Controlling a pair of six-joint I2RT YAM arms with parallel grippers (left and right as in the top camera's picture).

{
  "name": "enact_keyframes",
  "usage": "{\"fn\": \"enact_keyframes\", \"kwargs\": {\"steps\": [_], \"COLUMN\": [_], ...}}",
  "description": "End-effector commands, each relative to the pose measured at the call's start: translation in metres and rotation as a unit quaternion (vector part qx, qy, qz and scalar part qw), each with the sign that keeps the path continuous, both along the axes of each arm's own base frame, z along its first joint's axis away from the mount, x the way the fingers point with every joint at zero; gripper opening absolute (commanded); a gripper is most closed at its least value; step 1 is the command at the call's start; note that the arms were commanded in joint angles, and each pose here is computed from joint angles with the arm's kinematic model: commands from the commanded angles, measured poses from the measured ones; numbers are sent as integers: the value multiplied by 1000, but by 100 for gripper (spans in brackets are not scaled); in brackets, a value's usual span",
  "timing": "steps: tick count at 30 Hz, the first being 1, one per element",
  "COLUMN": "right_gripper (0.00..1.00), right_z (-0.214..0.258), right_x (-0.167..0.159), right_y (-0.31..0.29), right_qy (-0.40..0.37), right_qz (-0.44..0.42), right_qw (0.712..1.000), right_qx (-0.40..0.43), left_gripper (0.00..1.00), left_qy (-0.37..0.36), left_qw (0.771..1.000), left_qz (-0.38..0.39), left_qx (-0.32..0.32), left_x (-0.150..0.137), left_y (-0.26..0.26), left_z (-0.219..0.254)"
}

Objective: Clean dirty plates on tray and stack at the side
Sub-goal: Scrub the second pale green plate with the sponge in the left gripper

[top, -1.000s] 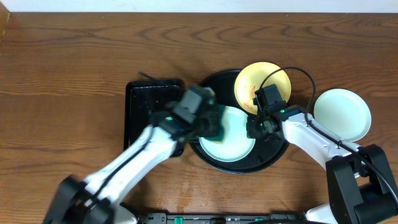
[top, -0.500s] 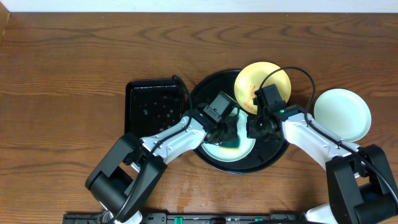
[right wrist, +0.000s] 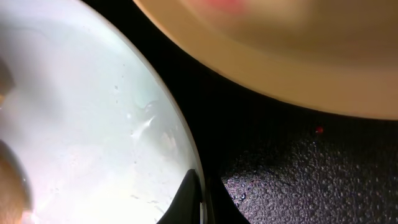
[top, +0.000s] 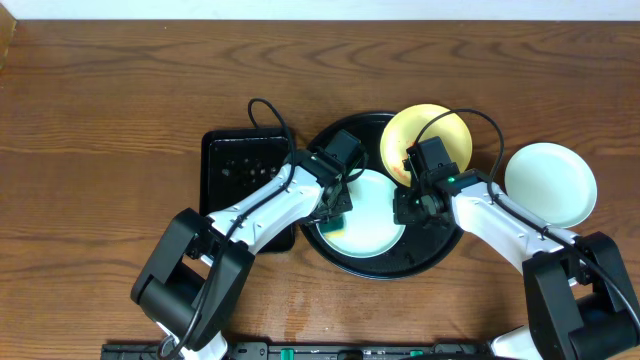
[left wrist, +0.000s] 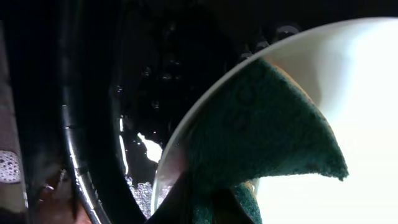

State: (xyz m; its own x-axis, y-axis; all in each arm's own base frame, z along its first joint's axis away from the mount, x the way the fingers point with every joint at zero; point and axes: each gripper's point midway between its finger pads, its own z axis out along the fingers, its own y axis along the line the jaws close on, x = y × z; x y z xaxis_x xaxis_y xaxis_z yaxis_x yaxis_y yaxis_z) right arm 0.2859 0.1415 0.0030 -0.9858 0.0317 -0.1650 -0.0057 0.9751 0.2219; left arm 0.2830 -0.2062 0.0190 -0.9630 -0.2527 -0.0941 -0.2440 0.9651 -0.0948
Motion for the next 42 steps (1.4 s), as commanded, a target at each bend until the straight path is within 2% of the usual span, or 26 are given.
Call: {"fn": "enact_keyframes", "kwargs": {"steps": [1, 5, 9, 14, 21, 24, 29, 34, 42], "right_gripper": [1, 1, 1, 1, 1, 1, 1, 1, 1], "right_z": [-10, -10, -10, -10, -10, -10, -10, -10, -10], "right_x": [-1, -1, -1, -2, -2, -2, -2, -2, -2], "right_y": [-23, -23, -23, -24, -24, -24, -24, -24, -24], "right_qy": [2, 2, 2, 4, 4, 4, 4, 4, 4], "right_qz": [-20, -20, -20, -20, -20, -20, -20, -20, -20], "right_qw": [998, 998, 998, 998, 998, 998, 998, 998, 998], "right_qx": [-56, -56, -56, -57, -57, -57, -57, -57, -57], "left_gripper": [7, 7, 7, 7, 7, 7, 7, 7, 8], "left_qy": [-13, 8, 11, 18, 41, 31, 8, -16, -3], "left_qw": [995, 1000, 992, 980, 970, 974, 997, 993, 991], "left_qz": [15, -25, -75, -116, -145, -157, -81, -26, -18], "left_qx": [102, -9, -105, -162, -191, -160, -5, 116, 133], "left_x": [7, -3, -15, -30, -46, -41, -11, 13, 12], "left_y": [46, -11, -68, -106, -118, -105, -23, 48, 62], "left_z": [-26, -31, -27, -23, -19, -24, -39, -37, -32]}}
